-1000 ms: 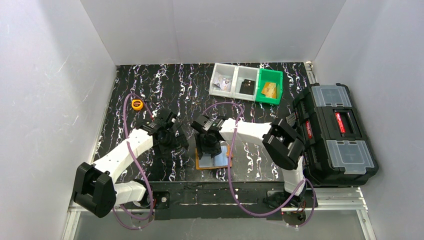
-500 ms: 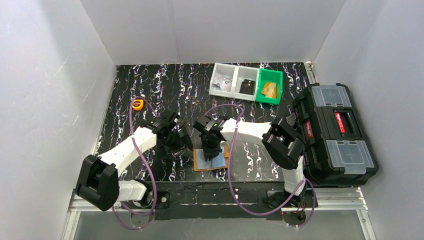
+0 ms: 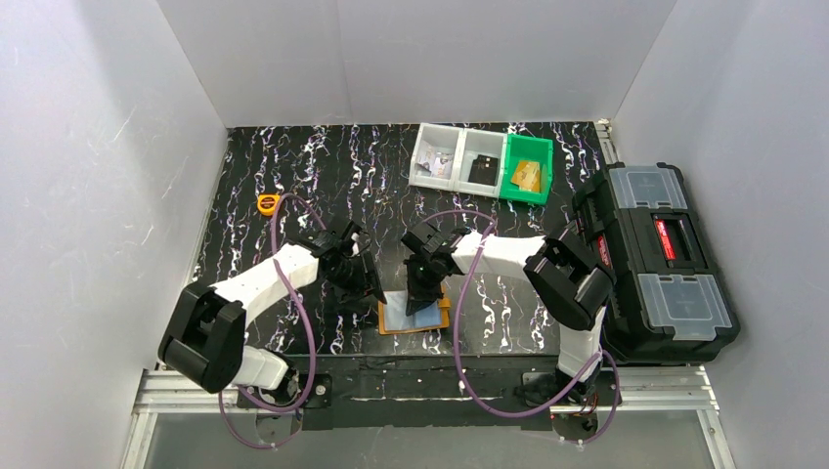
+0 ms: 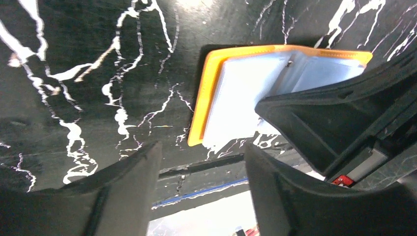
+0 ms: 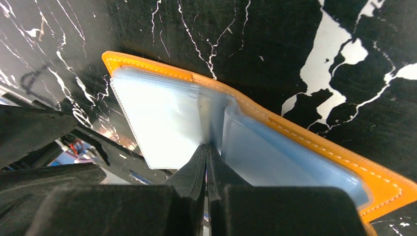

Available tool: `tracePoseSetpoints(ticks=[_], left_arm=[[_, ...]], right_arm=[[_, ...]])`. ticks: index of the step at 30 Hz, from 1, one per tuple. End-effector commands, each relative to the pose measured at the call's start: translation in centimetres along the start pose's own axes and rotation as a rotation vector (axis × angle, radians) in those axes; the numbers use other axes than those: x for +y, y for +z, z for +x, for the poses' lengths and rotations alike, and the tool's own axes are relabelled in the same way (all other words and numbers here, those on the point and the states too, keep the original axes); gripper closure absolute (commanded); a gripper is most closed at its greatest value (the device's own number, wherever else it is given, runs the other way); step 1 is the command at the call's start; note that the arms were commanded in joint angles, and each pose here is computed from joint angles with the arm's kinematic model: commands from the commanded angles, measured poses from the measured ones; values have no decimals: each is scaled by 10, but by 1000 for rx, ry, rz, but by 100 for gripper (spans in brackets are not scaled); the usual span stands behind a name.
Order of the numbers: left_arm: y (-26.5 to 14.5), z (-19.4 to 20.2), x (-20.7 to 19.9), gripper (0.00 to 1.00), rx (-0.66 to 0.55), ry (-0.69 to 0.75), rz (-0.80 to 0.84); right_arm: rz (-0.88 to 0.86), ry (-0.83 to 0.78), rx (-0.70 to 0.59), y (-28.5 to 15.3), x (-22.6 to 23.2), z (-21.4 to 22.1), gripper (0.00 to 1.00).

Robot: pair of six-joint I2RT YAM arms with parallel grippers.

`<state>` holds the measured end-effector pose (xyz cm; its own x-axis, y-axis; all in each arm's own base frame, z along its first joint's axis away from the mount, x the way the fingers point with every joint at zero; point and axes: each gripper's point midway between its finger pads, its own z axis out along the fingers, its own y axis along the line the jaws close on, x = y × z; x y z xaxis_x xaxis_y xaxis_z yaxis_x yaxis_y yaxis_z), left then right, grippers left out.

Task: Take the credit cards out of the card holder
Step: Remove the credit card from the card holder.

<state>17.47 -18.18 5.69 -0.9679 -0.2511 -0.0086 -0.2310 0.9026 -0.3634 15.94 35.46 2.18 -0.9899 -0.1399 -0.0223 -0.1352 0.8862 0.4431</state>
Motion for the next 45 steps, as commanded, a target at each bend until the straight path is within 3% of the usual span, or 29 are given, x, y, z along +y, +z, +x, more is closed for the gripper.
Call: tracePoseSetpoints(ticks=[1, 5, 9, 30, 34, 42, 45], left_arm=[[4, 10, -13, 45, 46, 35, 52], [7, 13, -21, 60, 57, 53, 72], [13, 16, -23, 67, 73, 63, 65], [40, 27, -9, 72, 118, 89, -20], [47, 30, -9, 77, 125, 92, -37], [54, 27, -11, 93, 115, 63, -55], [56, 28, -9, 99, 117, 54, -69]], right_arm=[[63, 40, 82, 26, -35, 24, 95], [50, 55, 86, 27, -38, 24, 96], [43, 65, 90, 28, -39, 24, 97], [39, 81, 89, 28, -41, 23, 98], [22, 74, 88, 26, -37, 23, 97], [-53, 40, 40, 7, -18, 14, 63], [-63, 41, 43, 5, -15, 14, 54]])
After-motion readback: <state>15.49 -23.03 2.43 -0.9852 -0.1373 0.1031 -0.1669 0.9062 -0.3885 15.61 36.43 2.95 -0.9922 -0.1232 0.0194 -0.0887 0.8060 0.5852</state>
